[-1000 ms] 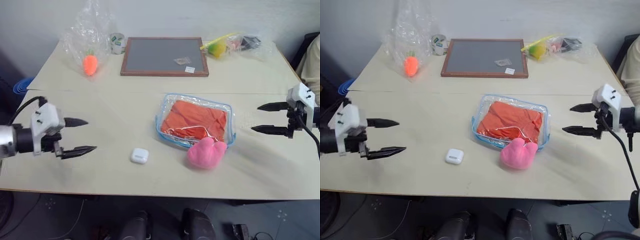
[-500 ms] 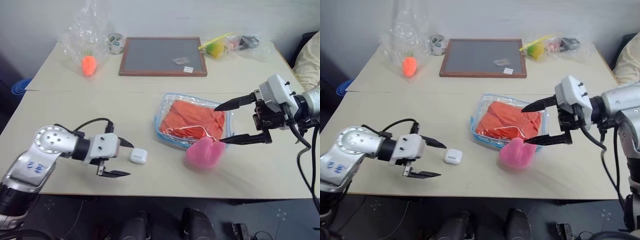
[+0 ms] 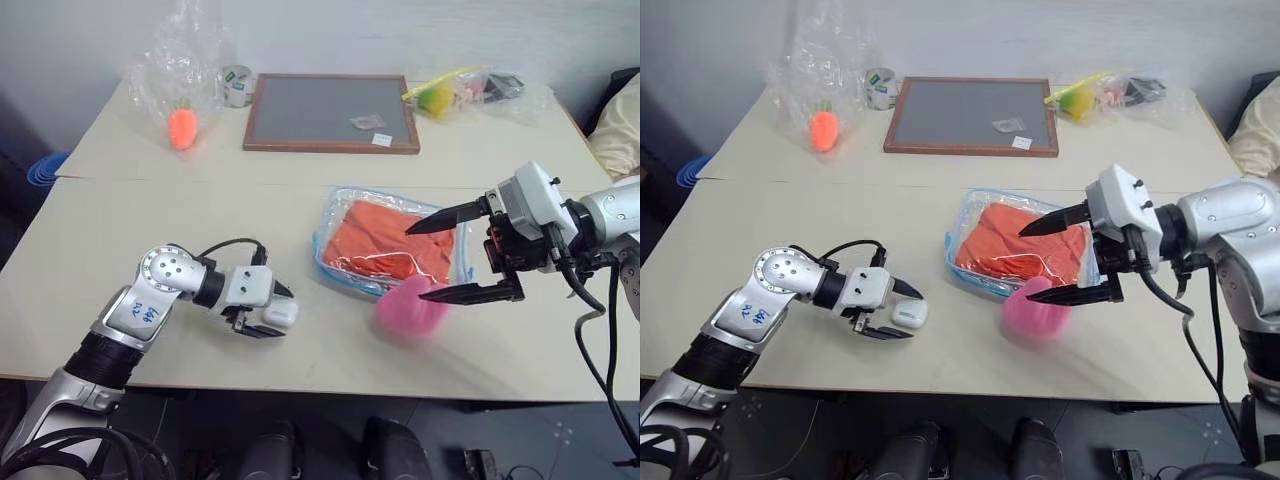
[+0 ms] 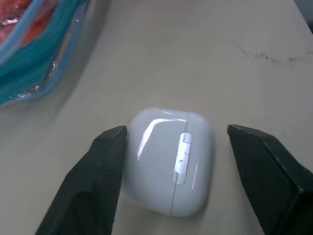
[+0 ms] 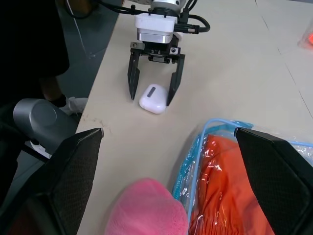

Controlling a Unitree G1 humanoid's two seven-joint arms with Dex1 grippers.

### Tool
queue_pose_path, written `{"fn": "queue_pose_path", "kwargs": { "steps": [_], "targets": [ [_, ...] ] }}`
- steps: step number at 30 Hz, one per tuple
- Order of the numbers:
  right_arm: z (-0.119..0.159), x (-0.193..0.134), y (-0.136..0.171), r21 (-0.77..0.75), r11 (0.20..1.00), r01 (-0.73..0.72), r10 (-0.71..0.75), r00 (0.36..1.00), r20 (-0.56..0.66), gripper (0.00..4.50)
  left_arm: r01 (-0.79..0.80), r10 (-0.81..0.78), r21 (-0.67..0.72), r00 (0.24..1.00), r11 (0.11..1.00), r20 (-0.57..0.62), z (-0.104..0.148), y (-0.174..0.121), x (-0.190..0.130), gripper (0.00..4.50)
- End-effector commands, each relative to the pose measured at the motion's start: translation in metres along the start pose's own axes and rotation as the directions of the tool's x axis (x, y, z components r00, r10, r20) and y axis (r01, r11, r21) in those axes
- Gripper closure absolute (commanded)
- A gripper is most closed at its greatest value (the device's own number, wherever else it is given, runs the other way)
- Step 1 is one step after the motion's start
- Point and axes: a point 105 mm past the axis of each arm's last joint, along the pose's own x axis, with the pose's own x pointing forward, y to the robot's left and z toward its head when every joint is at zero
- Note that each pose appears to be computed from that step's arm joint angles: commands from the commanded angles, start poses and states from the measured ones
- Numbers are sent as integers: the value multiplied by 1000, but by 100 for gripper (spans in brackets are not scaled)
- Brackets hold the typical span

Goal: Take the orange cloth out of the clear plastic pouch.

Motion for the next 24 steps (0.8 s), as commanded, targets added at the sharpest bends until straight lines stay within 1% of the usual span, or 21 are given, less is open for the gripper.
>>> {"fn": "queue_pose_path", "kwargs": {
  "steps": [1,2,4,5,11,14,15,17,19,22,24],
  "targets": [
    [13,-4,0,-60,998,22,-21,1000,17,0,27,-27,-22,1000,999,-10,-5,-5,0,218],
    [14,-4,0,-61,998,23,-22,1000,20,0,29,-30,-26,999,999,-12,-5,-6,0,232],
    [16,-4,-1,-65,998,25,-24,999,28,0,48,-49,-43,998,998,-28,-8,-11,1,285],
    [16,-3,-1,-65,998,25,-23,999,32,0,50,-52,-52,998,997,-35,-9,-14,1,305],
    [13,-1,-4,-65,998,14,-12,1000,28,0,-72,69,-89,997,993,-32,-11,-17,-15,305],
    [14,0,-8,-59,998,20,-18,999,39,0,-137,138,-123,990,983,-2,-9,-13,-18,305],
    [14,0,-8,-57,998,18,-16,999,42,0,-147,152,-149,988,978,23,-5,-11,-19,288],
    [13,1,-8,-54,998,12,-10,999,41,0,-133,142,-136,988,982,57,4,-14,-21,248],
    [10,2,-9,-53,999,5,-3,999,36,0,-133,141,-117,988,984,63,10,-14,-22,191],
    [8,5,-12,-54,999,5,-4,999,34,0,-133,135,-72,991,988,22,8,-13,-24,100],
    [9,6,-14,-56,998,8,-5,999,38,0,-163,163,-18,986,986,-19,3,-4,-24,38]
  ]
}}
